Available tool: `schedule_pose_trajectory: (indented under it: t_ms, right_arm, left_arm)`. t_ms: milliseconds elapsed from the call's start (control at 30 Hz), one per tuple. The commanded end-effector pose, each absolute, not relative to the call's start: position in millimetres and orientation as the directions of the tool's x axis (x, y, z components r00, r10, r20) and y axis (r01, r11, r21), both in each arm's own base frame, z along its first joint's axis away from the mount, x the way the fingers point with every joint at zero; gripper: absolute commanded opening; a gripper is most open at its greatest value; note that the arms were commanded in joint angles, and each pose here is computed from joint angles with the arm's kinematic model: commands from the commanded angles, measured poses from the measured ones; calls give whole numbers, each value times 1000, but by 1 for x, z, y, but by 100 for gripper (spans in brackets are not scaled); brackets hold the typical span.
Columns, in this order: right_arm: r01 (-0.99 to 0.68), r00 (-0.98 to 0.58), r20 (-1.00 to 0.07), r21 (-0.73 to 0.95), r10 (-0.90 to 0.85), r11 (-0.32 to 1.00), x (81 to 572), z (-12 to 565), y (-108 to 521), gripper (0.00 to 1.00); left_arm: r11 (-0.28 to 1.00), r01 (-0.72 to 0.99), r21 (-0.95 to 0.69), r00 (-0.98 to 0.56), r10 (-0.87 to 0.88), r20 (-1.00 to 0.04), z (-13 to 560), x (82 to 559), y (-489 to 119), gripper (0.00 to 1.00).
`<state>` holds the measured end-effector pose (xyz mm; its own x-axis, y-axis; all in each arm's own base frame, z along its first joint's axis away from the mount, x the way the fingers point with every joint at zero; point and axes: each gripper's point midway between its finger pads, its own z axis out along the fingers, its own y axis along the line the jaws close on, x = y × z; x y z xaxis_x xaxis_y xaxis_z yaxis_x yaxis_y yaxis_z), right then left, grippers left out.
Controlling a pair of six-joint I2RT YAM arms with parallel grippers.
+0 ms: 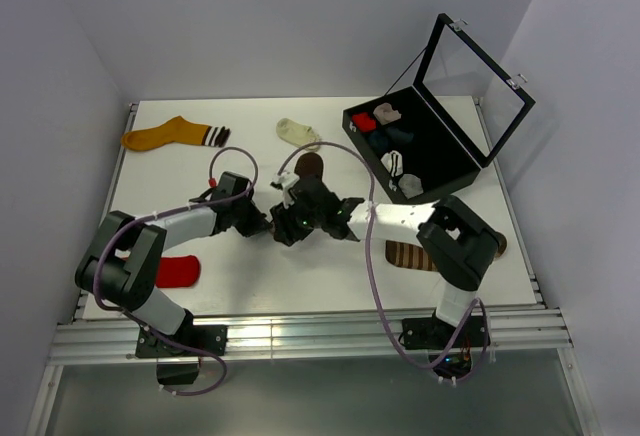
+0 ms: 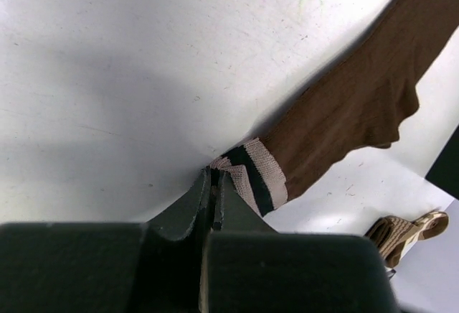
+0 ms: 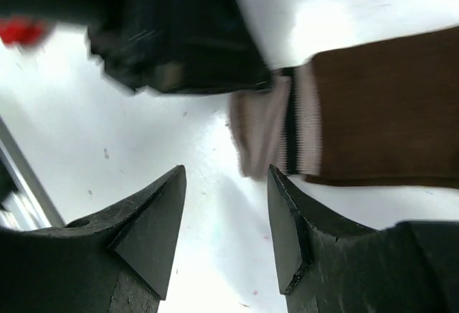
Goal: Roll the socks
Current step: Roll the sock at the center of the board.
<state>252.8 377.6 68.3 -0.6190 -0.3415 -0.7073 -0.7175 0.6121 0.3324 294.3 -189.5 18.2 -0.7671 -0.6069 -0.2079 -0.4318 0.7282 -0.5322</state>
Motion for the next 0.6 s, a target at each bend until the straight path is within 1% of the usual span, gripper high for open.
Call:
schedule_pose_trajectory:
  t_ms: [0,133,333,433,467,533,567]
  right_arm:
    - [-750,-495,-781,163,-380,641,266,71,378,56]
    - [-765,-462,-786,119,-411,633,259,62,386,53]
    - [-757,-468,-778,110,-418,644,263,47,389,49]
    - [-757,-469,-777,108,-421,644,264,42,390,44]
    - [-756,-470,-776,108,-421,646,264,40,390,41]
    - [-760,-468,-776,110,-423,641,264,39,392,38]
    - [-759,-475,-771,114,-424,641,263,36,392,33]
  left_arm:
    - [796,-477,-372,-808,-564,-172,-9,266,-168,1]
    - [797,-478,-370,-809,-563,-168,-7,267,-169,1]
    - [800,-482,-357,-812,-561,-162,-7,266,-168,0]
    - [802,-483,-352,-813,-560,-159,-8,265,-168,1]
    - [803,-481,-352,-814,-558,-159,-7,266,-168,0]
    - [803,-483,-348,-814,-558,-158,-8,265,-167,0]
    - [803,-482,-350,-814,-559,-160,-7,265,-168,1]
